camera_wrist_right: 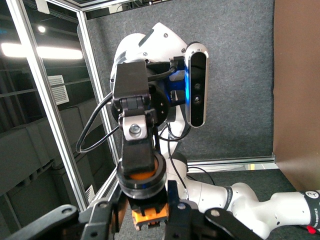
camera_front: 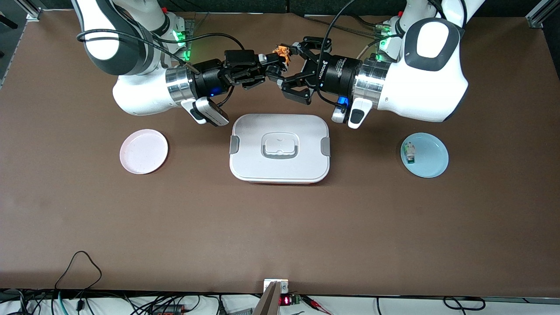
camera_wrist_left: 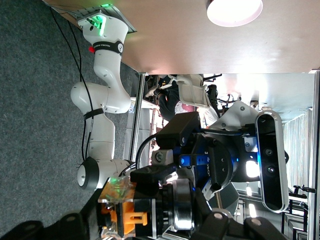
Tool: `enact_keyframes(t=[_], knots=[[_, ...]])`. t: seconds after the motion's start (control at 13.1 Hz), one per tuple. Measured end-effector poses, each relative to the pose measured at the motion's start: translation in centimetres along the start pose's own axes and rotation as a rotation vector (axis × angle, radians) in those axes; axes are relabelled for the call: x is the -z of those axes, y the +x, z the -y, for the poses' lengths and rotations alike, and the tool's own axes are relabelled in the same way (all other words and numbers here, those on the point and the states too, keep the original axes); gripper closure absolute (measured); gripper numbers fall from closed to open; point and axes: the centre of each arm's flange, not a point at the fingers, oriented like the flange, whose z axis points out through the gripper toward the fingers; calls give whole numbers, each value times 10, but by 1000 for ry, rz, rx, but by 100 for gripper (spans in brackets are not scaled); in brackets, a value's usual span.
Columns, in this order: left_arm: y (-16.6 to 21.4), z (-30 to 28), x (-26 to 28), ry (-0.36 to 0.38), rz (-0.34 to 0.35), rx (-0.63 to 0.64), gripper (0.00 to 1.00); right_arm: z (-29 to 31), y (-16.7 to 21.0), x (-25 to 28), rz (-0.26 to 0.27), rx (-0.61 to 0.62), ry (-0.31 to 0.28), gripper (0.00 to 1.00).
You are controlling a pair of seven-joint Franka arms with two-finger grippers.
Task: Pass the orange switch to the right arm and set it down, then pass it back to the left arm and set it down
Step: 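Bring the orange switch above the box toward the right gripper and grasp it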
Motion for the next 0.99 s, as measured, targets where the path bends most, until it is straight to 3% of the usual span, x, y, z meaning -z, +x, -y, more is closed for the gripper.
enact_keyframes(t=[0.61,0.69,0.84,0.99], knots=[[1,-1,0,0,2,3,28,0,0,0,-2,7,-1,63],[2,-1,0,0,2,5,24,0,0,0,-2,7,0,63],[5,-2,-1,2,4,10,5,3,0,0,-3,11,4,63],[7,-3,-1,3,6,13,0,4,-1,0,-4,12,4,63]])
